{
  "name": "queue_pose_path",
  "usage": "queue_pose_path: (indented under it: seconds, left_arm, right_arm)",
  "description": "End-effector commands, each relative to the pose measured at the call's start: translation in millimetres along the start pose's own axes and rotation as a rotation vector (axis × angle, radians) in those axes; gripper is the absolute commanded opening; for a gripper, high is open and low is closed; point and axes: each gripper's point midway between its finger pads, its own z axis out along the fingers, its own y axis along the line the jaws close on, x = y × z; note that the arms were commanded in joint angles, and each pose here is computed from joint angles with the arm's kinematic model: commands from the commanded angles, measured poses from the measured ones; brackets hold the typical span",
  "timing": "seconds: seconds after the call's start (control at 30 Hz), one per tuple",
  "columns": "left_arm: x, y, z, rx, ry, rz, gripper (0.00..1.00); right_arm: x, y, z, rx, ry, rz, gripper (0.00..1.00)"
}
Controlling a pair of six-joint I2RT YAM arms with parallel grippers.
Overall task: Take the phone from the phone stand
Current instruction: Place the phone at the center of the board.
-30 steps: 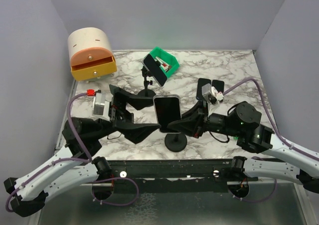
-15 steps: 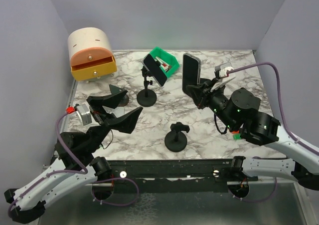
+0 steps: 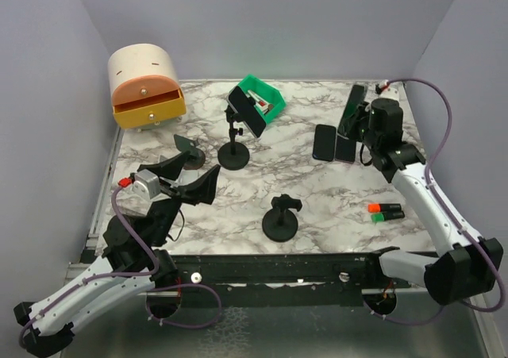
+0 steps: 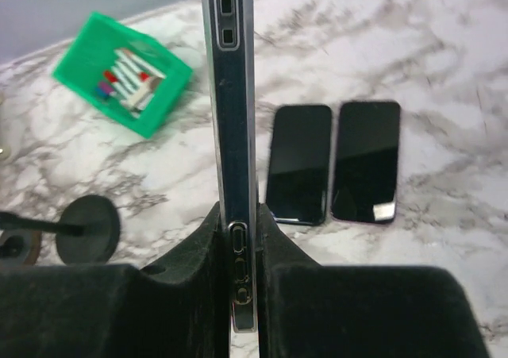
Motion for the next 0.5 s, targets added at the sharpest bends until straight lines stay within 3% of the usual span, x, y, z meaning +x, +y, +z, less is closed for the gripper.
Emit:
queue_pose_path:
  seconds: [0.0, 0.47]
  left_arm:
    - [13, 15, -6, -0.064, 0.014, 0.029, 0.99]
    - [22, 19, -12, -0.070, 0.081, 0.065, 0.99]
  right_arm:
    - [34, 13, 30, -0.213, 0.115, 0.216, 0.00]
    - [132, 31, 133, -0.266, 0.446, 0.349, 0.00]
